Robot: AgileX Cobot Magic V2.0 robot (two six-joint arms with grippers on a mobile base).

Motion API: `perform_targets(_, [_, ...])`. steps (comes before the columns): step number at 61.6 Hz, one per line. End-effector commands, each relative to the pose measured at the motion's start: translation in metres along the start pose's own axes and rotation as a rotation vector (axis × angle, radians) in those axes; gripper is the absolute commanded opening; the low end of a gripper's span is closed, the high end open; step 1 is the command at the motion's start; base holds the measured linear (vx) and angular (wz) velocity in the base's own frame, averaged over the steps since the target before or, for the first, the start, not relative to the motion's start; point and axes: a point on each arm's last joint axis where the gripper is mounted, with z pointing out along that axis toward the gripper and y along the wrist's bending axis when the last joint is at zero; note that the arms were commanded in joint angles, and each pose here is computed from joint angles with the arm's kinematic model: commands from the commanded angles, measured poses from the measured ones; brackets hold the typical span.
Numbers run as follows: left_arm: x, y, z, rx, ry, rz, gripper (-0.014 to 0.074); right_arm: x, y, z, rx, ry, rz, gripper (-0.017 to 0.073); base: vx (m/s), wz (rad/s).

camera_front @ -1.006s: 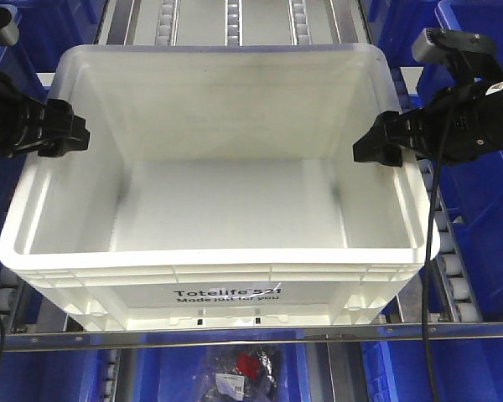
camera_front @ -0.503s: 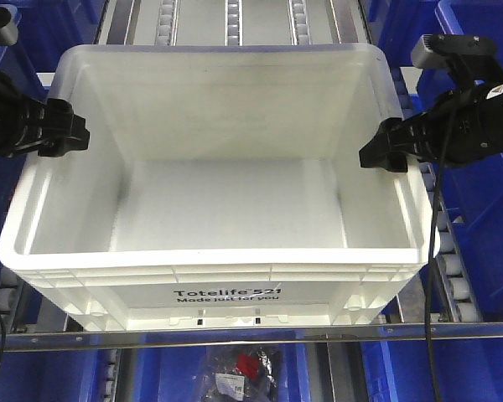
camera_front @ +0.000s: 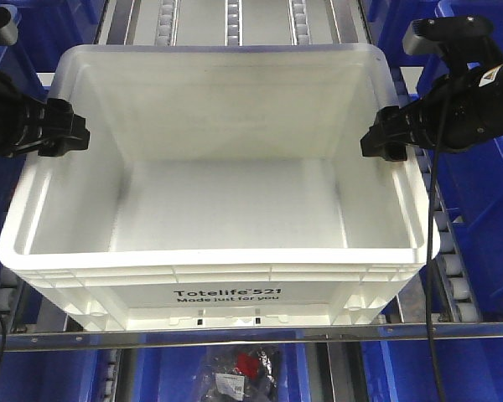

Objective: Move bin from left to right shelf
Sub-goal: 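Move both grippers down onto the crate rims, straddling the walls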

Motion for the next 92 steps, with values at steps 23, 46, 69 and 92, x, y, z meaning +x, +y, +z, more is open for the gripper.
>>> perform_targets(23, [-0.015,-0.005,-0.015,0.031,-0.138,-0.046,0.0543,-0.016,0.007,-0.017,-0.056,-0.131,0.065,0.0593,0.0,0.0])
perform_targets(46, [-0.014,-0.003,0.005,0.023,-0.055,-0.05,0.0543,-0.018,0.006,-0.005,-0.065,-0.126,0.089,0.0593,0.0,0.0])
perform_targets(69, [-0.014,-0.003,0.005,0.021,-0.059,-0.049,0.0543,-0.017,0.003,0.011,-0.067,-0.09,0.105,0.0593,0.0,0.0])
perform_targets(92, [-0.014,-0.003,0.005,0.021,-0.056,-0.044,0.0404,-0.017,0.004,0.011,-0.078,-0.089,0.114,0.0436,0.0,0.0])
